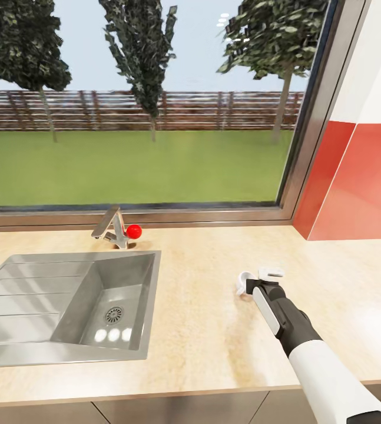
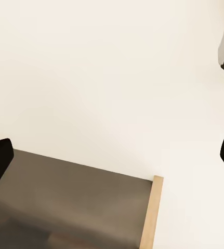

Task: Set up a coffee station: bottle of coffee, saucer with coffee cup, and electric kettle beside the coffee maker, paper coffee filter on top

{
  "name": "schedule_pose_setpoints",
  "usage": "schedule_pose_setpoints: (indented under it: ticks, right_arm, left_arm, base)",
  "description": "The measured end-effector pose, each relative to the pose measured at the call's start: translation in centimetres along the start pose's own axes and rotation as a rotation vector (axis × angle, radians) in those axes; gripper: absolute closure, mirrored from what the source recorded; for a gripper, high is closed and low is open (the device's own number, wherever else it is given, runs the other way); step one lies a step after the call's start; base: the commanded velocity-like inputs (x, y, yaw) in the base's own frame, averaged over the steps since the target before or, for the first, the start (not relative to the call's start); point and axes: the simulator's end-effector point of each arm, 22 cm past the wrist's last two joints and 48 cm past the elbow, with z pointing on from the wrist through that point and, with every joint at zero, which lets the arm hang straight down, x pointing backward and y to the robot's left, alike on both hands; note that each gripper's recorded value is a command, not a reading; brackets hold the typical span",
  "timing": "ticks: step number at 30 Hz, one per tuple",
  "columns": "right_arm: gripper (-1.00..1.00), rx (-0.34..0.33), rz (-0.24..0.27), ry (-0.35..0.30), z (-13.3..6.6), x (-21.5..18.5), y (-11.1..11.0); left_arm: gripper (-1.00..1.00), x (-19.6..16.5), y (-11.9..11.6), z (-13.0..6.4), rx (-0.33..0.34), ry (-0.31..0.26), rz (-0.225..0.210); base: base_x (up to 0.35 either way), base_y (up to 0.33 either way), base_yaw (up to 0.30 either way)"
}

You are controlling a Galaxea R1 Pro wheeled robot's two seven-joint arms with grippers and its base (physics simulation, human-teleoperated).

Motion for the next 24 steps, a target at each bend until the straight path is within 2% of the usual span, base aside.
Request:
schedule_pose_setpoints:
  ticks: [15,19,24]
  right_arm:
    - [1.0,-0.019,0.032,-0.016,-0.3,-0.8,0.4]
    - [1.0,-0.041,0.053,-0.103,-2.1,-4.5,0.8]
    - [1.0,-0.08,0.079,-0.232,-5.4,-9.7,1.5]
  left_arm:
    - [-1.0,-0.1,0.0,0.0,0.0,-0.002,0.0]
    - [-1.0,-0.2,0.0,0.0,-0.001,-0.007,-0.001]
    - [-1.0,-0.3,0.0,0.0,-0.002,-0.013,0.001]
  base:
    - [0.0,0.0,0.0]
    - [0.0,0.0,0.0]
    - [0.0,0.0,0.0]
